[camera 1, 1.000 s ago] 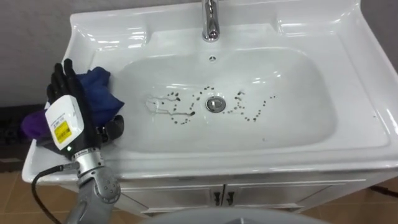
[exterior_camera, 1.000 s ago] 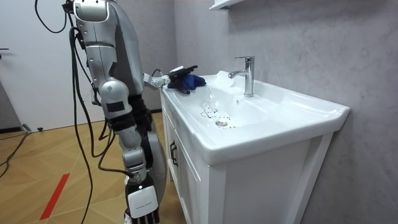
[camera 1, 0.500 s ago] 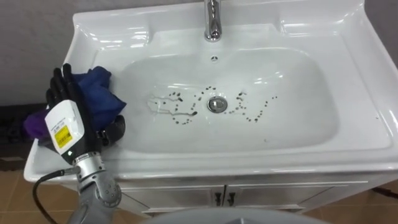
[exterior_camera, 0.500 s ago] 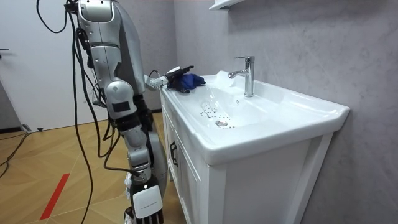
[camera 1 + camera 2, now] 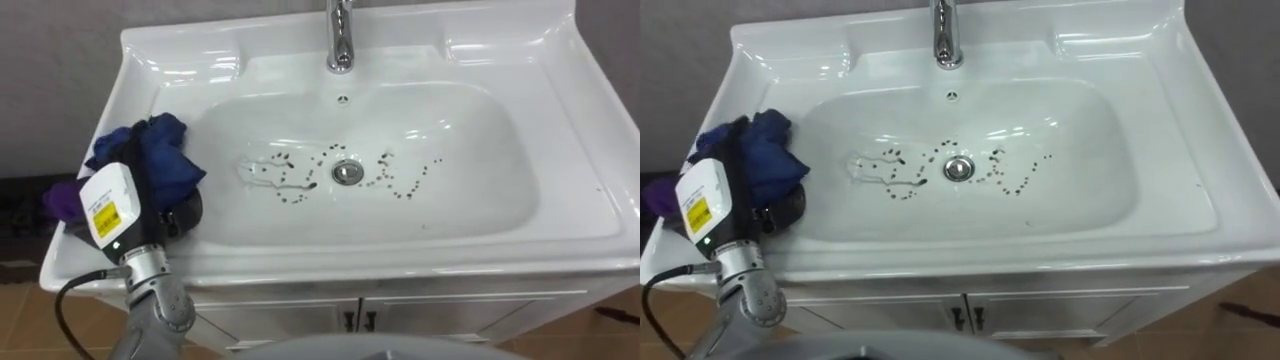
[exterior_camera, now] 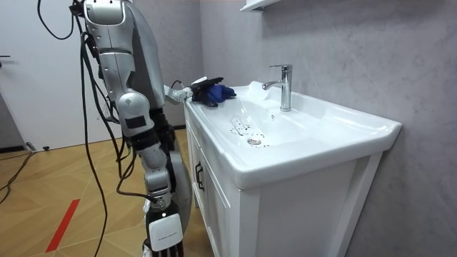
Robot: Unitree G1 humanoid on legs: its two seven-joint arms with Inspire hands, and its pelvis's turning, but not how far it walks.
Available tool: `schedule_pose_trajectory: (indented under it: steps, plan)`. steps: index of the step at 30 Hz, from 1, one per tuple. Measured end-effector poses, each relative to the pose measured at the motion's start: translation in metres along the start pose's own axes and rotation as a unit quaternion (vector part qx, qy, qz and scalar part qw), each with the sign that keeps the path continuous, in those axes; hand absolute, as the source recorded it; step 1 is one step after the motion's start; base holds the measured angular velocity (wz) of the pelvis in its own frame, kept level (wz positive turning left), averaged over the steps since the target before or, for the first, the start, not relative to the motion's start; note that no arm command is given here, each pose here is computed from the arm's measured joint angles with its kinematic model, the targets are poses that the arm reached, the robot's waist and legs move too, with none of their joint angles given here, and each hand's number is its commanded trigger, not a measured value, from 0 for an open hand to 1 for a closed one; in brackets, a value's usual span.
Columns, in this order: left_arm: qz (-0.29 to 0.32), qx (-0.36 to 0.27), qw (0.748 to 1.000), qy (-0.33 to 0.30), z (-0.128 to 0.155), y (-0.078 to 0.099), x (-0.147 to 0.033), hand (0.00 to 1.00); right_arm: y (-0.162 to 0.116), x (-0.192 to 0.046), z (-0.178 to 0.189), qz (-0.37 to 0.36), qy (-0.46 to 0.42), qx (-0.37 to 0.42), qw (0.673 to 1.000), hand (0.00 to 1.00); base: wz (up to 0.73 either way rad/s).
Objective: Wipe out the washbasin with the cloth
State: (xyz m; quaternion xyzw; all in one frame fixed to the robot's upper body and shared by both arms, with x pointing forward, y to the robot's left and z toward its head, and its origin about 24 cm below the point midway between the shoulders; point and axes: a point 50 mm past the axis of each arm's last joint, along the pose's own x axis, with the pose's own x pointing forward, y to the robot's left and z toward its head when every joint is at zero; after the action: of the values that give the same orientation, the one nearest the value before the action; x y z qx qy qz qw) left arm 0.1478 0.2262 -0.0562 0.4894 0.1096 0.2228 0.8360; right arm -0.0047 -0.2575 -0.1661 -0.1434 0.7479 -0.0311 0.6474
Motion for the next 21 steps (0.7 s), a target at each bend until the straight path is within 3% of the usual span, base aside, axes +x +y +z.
schedule_pose_trajectory:
  steps: [21]
  plan:
    - [0.035, 0.006, 0.999, 0.025, -0.0103, 0.0053, 0.0015, 1.0, -0.0027, 0.0002, -0.0059, -0.003, 0.009, 0.008, 1.0, 0.0, -0.01]
